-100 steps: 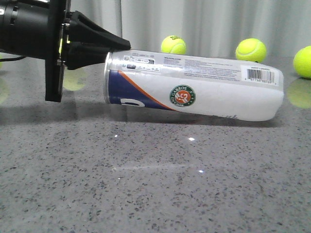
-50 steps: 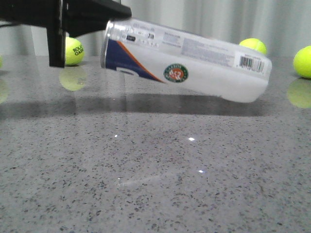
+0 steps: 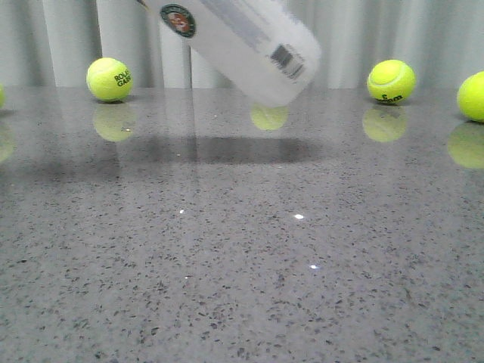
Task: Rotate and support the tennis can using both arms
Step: 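Lift the can's end with the left gripper, tilting it upright, then set the can upright on its base and open the left gripper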
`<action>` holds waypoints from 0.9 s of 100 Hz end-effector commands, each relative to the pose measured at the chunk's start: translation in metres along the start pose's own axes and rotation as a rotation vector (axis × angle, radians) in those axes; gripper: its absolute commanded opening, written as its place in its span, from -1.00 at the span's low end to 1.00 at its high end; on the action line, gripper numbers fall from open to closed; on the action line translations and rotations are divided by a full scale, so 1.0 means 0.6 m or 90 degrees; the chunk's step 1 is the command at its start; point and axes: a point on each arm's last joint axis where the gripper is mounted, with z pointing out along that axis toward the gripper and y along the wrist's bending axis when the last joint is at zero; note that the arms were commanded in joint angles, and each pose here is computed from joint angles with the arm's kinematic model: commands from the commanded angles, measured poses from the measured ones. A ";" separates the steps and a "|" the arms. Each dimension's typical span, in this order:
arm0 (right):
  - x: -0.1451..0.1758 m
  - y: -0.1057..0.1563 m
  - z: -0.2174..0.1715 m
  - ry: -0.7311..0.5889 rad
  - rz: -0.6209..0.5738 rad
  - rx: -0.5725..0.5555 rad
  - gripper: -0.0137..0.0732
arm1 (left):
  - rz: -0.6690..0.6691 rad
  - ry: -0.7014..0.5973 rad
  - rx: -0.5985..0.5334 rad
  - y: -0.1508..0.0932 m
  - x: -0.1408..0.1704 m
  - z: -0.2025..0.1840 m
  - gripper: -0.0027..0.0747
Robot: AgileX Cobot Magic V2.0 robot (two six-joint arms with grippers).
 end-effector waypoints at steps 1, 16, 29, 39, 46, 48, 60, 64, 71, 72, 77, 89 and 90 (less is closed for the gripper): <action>-0.023 0.000 -0.003 -0.055 0.000 0.006 -0.84 | 0.039 -0.028 -0.044 -0.039 -0.031 -0.035 -0.98; -0.023 0.000 -0.003 -0.055 0.000 0.006 -0.84 | 0.106 0.007 -0.149 -0.068 -0.047 -0.047 -0.98; -0.023 0.000 -0.003 -0.055 0.000 0.006 -0.84 | 0.155 0.056 -0.248 -0.089 -0.047 -0.053 -0.98; -0.023 0.000 -0.003 -0.055 0.000 0.006 -0.84 | 0.179 0.095 -0.296 -0.107 -0.043 -0.056 -0.98; -0.023 0.000 -0.003 -0.055 0.000 0.006 -0.84 | 0.188 0.128 -0.326 -0.114 -0.040 -0.055 -0.98; -0.023 0.000 -0.003 -0.055 0.000 0.006 -0.84 | 0.192 0.138 -0.328 -0.117 -0.039 -0.055 -0.98; -0.023 0.000 -0.003 -0.055 0.000 0.006 -0.84 | 0.194 0.158 -0.298 -0.128 -0.036 -0.037 -0.98; -0.023 0.000 -0.003 -0.055 0.000 0.006 -0.84 | 0.194 0.164 -0.288 -0.129 -0.035 -0.029 -0.98; -0.023 0.000 -0.003 -0.055 0.000 0.006 -0.84 | 0.192 0.174 -0.282 -0.127 -0.035 -0.019 -0.98; -0.023 0.000 -0.003 -0.055 0.000 0.006 -0.84 | 0.191 0.175 -0.280 -0.127 -0.035 -0.018 -0.98; -0.023 0.000 -0.003 -0.055 0.000 0.006 -0.84 | 0.190 0.185 -0.271 -0.124 -0.034 -0.008 -0.98; -0.023 0.000 -0.003 -0.055 0.000 0.006 -0.84 | 0.185 0.201 -0.271 -0.116 -0.034 0.011 -0.98; -0.023 0.000 -0.003 -0.055 0.000 0.006 -0.84 | 0.185 0.201 -0.271 -0.116 -0.034 0.011 -0.98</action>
